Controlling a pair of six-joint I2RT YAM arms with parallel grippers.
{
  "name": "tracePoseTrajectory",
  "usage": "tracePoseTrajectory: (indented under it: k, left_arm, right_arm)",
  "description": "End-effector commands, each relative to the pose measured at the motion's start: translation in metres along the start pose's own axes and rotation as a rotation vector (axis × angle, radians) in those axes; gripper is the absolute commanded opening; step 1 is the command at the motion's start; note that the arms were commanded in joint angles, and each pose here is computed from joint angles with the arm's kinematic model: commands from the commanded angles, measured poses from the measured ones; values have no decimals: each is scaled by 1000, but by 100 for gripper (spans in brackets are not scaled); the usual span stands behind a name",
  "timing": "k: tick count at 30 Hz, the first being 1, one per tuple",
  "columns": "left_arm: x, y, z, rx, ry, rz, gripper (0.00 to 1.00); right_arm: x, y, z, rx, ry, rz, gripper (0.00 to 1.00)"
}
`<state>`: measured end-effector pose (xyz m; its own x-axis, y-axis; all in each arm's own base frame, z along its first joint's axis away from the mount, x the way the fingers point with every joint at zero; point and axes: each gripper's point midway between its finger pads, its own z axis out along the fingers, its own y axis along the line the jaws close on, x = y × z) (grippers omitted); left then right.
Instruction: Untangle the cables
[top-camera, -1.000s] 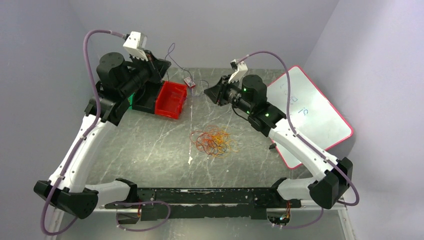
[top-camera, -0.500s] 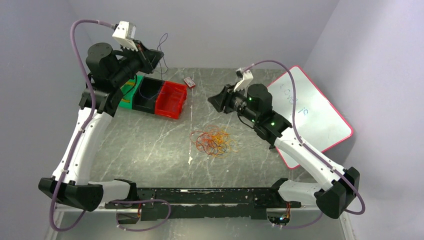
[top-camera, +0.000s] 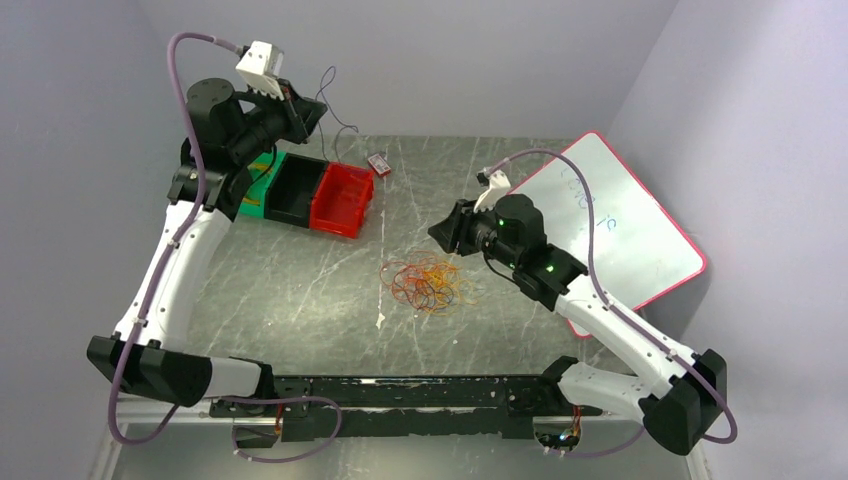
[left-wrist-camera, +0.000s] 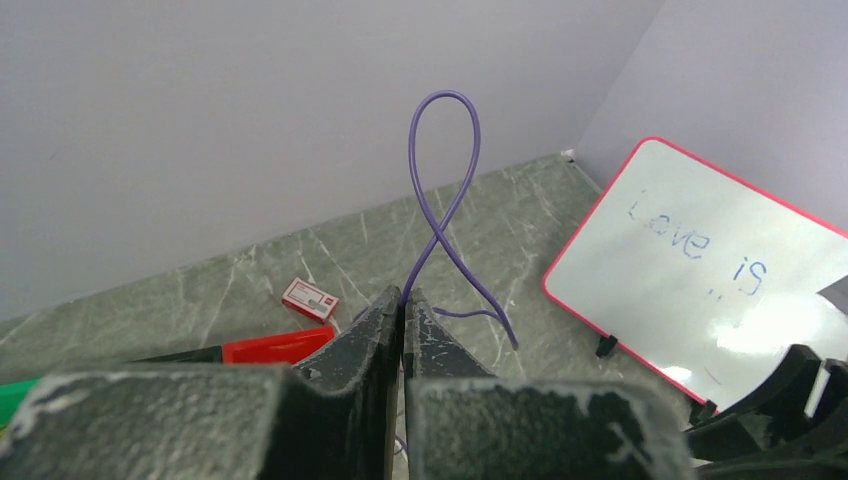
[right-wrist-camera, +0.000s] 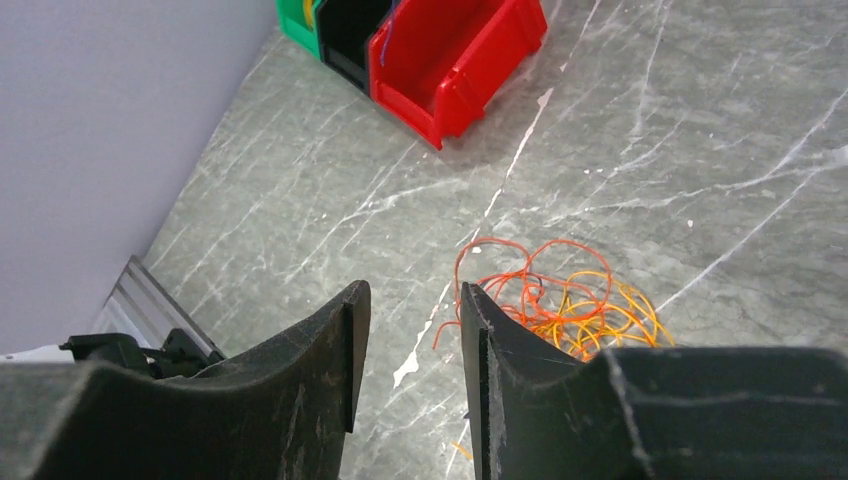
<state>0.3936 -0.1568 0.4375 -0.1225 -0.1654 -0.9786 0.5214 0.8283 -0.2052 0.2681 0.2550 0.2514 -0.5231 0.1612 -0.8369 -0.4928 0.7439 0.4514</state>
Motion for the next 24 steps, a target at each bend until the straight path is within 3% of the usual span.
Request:
tracePoseTrajectory:
  k: [1,24]
  left_arm:
    - [-4,9,3,-13,-2,49,7]
    - [27,65,26,-123,52,73,7]
  right_arm:
    - [-3,-1,-8,14,-16,2,42]
    - [18,-11,-10,39,29,17,43]
